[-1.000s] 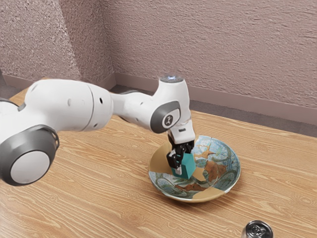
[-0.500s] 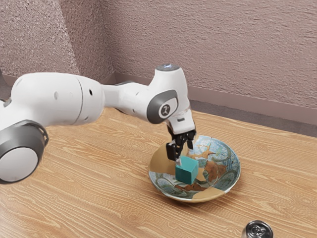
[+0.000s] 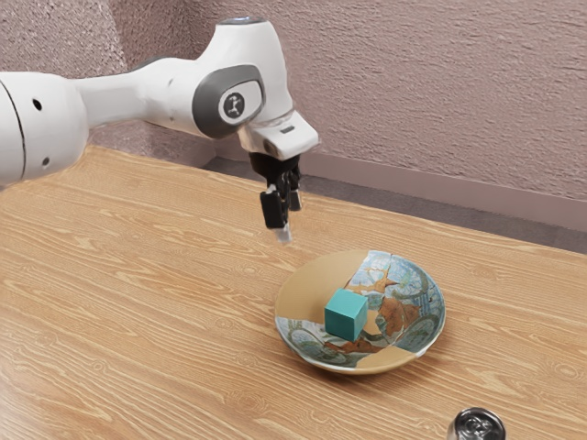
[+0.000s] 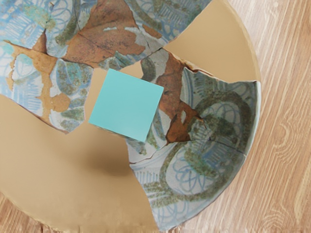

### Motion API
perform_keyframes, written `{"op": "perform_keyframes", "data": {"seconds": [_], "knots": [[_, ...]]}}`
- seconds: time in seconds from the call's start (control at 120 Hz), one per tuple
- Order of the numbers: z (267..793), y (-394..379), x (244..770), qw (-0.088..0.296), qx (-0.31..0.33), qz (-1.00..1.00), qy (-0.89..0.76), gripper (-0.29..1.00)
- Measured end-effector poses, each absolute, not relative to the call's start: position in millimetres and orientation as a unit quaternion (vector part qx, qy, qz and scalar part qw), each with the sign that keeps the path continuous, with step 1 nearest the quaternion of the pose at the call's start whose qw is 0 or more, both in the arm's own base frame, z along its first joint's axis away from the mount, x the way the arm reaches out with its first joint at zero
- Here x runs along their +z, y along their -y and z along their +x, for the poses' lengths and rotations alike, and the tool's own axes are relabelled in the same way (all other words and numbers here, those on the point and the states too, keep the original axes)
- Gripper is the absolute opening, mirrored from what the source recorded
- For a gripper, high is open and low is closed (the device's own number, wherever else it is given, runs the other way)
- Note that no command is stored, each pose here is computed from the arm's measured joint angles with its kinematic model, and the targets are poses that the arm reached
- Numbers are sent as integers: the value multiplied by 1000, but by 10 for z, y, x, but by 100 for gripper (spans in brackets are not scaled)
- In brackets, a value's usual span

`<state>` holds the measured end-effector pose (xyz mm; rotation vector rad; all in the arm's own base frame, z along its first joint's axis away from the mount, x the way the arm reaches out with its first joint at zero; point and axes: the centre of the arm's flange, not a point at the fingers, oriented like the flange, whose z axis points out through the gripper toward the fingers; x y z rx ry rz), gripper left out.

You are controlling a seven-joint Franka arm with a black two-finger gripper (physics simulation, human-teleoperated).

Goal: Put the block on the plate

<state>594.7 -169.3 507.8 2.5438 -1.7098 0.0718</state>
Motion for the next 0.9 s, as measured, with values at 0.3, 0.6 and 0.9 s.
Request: {"op": "perform_keyframes", "data": {"seconds": [0.3,0.6,0.9], "knots": [[5653,862,5623,49,-32,938,342,70],[5423,203,5928,57,-56,984,160,70],[5416,-404,5938,31,-63,997,28,70]]}}
